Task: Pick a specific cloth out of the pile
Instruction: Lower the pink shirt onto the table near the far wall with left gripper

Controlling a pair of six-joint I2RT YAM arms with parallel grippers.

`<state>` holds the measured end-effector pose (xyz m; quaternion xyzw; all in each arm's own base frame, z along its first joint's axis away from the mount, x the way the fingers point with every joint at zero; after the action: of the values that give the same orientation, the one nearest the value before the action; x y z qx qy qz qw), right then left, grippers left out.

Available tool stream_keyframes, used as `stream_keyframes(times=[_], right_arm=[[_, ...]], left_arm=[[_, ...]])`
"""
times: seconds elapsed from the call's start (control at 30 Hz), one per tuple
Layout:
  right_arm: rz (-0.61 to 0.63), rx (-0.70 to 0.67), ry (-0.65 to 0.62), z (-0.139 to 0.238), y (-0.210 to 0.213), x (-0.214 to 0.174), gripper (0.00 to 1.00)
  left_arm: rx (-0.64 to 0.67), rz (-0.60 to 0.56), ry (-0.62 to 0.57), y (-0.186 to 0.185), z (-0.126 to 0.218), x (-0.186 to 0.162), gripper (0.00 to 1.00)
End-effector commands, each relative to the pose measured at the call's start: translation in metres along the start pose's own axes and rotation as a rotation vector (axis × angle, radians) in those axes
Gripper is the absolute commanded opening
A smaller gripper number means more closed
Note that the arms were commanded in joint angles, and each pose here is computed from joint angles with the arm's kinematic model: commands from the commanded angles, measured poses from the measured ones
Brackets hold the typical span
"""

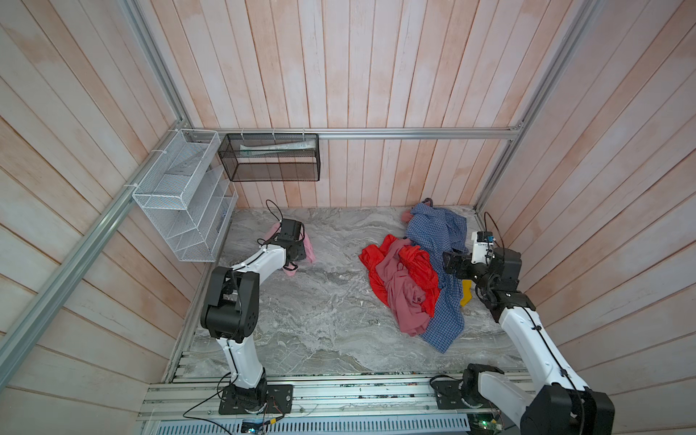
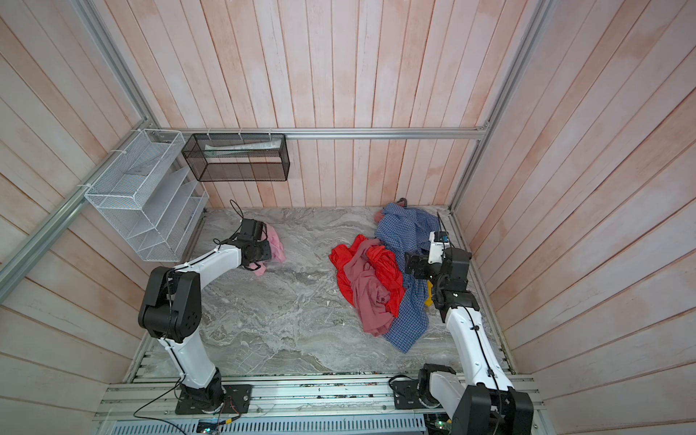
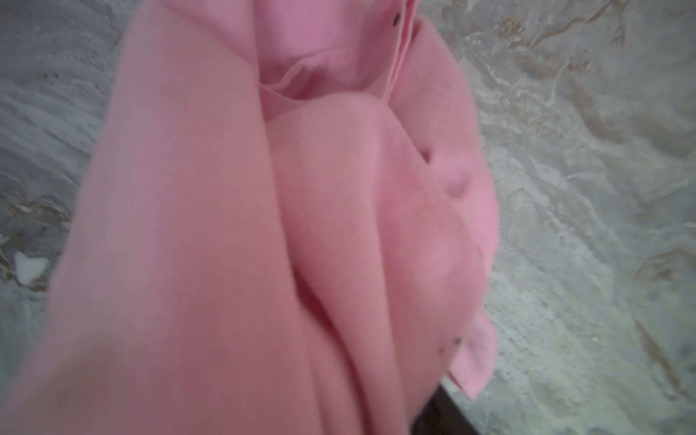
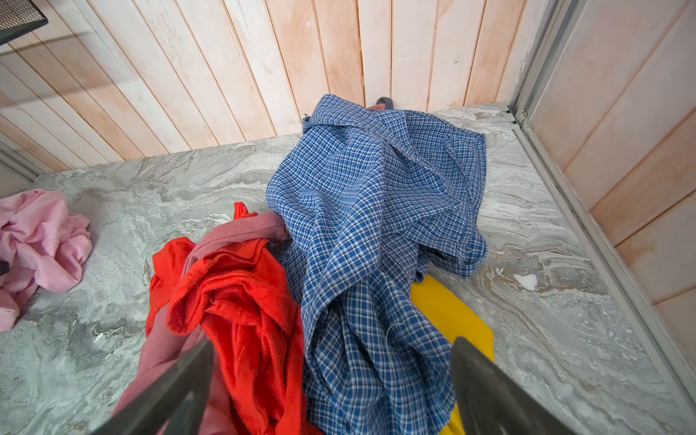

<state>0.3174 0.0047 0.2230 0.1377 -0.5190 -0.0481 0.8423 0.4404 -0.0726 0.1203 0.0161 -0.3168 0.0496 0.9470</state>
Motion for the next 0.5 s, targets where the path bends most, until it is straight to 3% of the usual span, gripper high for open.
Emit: stream_keyframes(times=[0.0, 0.1, 0.27, 0.37, 0.47], right_arm=[[0.017, -0.017, 0.009, 0.000, -0.001, -0.001, 0.98], [0.023, -0.017, 0.012, 0.000, -0.001, 0.000, 0.98], [0.022, -0.020, 0.015, -0.001, -0.002, -0.001, 0.98], [0.017, -0.013, 0.018, -0.003, -0.002, -0.001, 0.98], [0.018, -0.009, 0.019, -0.005, -0.001, 0.000, 0.98]], left_arm=[[-0.013, 0.016, -0.050, -0.005, 0.031, 0.013, 0.70], [-0.020, 0.035, -0.120, -0.006, 0.060, 0.028, 0.76], [-0.010, 0.070, -0.229, 0.002, 0.105, 0.056, 0.76], [0.026, 0.055, -0.258, 0.011, 0.113, 0.069, 0.76], [0.034, 0.073, -0.233, 0.027, 0.094, 0.074, 0.76]])
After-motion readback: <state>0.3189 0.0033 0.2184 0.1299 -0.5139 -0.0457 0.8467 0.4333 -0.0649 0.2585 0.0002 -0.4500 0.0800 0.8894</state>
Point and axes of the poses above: each gripper's point midway between its finger pads, its own z axis back along the fingers, its own y axis along the line the jaws close on, x = y × z, the point moved 4 cm from there along z, back along the fingers, and after that the axes turned 5 degrees about -z, right-handed, at the moved point
